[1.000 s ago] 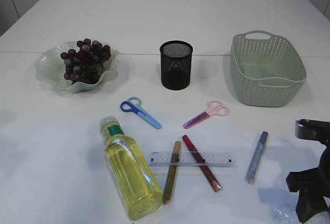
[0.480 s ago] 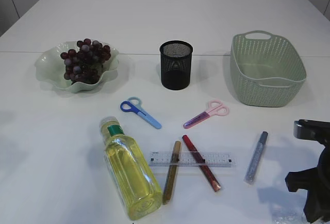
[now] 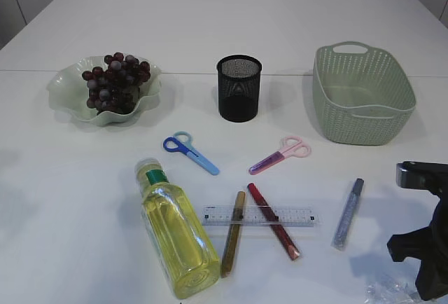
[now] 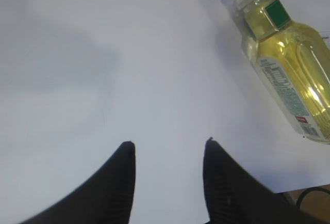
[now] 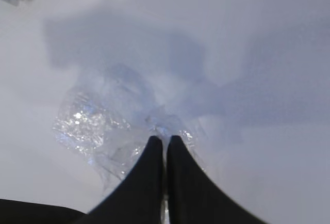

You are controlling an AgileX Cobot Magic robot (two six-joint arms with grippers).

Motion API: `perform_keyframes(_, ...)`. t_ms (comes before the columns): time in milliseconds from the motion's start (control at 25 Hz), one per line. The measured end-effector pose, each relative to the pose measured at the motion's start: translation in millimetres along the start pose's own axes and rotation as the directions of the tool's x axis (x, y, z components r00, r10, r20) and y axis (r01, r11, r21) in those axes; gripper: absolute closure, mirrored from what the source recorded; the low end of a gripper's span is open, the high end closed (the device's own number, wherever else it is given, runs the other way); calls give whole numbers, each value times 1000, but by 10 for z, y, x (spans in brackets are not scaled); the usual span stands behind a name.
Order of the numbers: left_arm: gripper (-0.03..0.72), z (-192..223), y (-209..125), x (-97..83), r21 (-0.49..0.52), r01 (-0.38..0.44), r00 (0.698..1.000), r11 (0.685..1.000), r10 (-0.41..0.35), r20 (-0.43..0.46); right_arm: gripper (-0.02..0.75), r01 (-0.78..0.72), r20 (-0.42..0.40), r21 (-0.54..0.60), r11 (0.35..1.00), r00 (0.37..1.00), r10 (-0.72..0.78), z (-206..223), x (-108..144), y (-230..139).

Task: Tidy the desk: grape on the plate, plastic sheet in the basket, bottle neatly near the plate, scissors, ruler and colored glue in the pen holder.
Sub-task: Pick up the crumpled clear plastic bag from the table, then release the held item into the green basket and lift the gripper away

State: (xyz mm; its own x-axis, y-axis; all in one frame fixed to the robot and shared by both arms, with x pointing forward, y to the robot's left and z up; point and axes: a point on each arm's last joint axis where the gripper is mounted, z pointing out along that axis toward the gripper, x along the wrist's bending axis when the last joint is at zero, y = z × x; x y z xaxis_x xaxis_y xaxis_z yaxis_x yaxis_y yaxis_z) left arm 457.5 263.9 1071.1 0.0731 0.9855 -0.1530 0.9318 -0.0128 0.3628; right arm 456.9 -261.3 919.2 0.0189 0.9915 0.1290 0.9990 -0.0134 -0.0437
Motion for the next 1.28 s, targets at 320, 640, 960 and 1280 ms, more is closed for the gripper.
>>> perform_keyframes(320, 376, 0, 12, 0, -13, 0, 1000, 1000, 0, 0, 722, 20, -24, -46, 999, 999, -21, -117, 30, -22)
perform_keyframes(640, 378, -1, 33, -1, -37, 0, 1000, 999, 0, 1, 722, 57, -53, -256, 965, 996, -73, -725, 144, 122)
perform_keyframes(960, 378, -1, 35, -1, -38, 0, 1000, 999, 0, 1, 722, 119, 56, -494, 862, 993, -105, -1483, 194, 624)
perform_keyframes(1280, 379, -1, 37, -1, -40, 0, 1000, 999, 0, 1, 722, 111, 165, -544, 832, 986, -24, -1586, 137, 1403)
